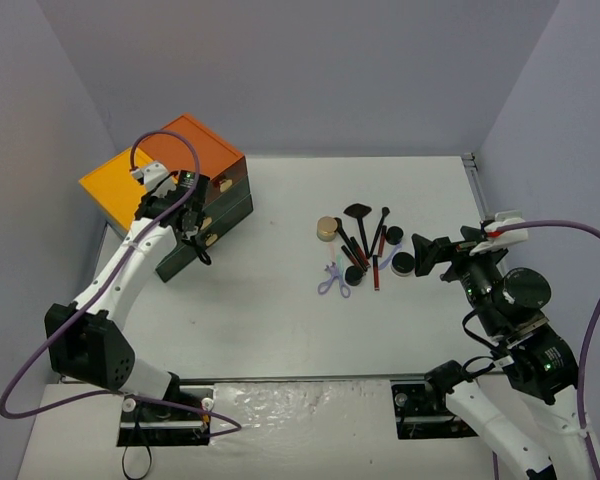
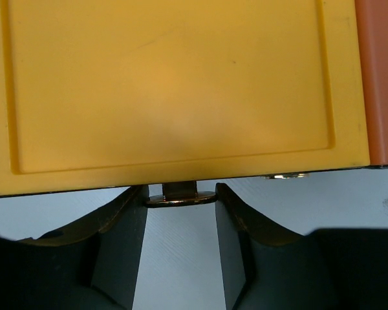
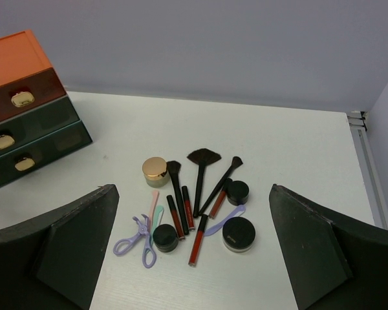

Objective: Organize the makeup

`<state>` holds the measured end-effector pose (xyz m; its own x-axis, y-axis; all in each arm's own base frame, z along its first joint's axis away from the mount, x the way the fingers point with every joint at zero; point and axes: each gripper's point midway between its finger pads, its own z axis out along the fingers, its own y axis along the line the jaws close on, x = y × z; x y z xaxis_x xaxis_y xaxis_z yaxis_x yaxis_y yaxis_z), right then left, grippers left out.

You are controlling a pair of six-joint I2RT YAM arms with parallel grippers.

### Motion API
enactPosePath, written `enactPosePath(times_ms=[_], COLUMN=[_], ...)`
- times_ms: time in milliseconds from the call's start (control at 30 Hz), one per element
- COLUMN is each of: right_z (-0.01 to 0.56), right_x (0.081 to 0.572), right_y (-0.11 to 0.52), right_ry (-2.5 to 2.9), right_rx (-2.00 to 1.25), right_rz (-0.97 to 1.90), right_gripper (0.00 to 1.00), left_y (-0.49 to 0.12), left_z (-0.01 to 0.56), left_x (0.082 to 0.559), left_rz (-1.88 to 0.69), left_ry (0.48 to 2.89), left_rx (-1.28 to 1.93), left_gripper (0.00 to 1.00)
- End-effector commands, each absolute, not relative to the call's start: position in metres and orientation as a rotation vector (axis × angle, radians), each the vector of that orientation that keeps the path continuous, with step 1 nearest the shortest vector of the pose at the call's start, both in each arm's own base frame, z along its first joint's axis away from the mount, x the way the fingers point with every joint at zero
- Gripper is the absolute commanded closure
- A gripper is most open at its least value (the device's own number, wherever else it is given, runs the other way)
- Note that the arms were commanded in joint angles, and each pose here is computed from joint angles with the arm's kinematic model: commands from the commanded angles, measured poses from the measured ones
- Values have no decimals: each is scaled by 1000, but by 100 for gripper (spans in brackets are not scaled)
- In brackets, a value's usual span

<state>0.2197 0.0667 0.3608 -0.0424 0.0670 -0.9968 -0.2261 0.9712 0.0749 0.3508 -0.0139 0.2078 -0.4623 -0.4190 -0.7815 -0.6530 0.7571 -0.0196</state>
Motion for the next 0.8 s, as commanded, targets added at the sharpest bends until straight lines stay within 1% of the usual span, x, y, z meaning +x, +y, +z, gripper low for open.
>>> enactPosePath(times_ms=[0, 100, 300, 433, 700, 767], right_z=[375, 374, 373, 373, 375, 375], right_x=[222, 222, 221, 221, 219, 218], right_y=[66, 66, 68, 68, 68, 68], right_ry=[1536, 1537, 1538, 1538, 1531, 1529], right_rx=[-106, -108, -112, -108, -106, -104], right_rz=[240, 240, 251, 256, 265, 268], right_gripper=[0, 0, 0, 0, 0, 0], left_y=[-35, -46, -66, -84, -105, -107], left_z=[225, 217, 204, 199, 195, 193], left_x=[332, 317, 289, 279, 263, 259], left_rz=[247, 218, 162, 100, 90, 86], left_ry=[2104, 2140, 2196, 2225, 2262, 2268], left_rx=[-824, -832, -829, -816, -772, -774], left_gripper=[86, 82, 80, 75, 74, 70])
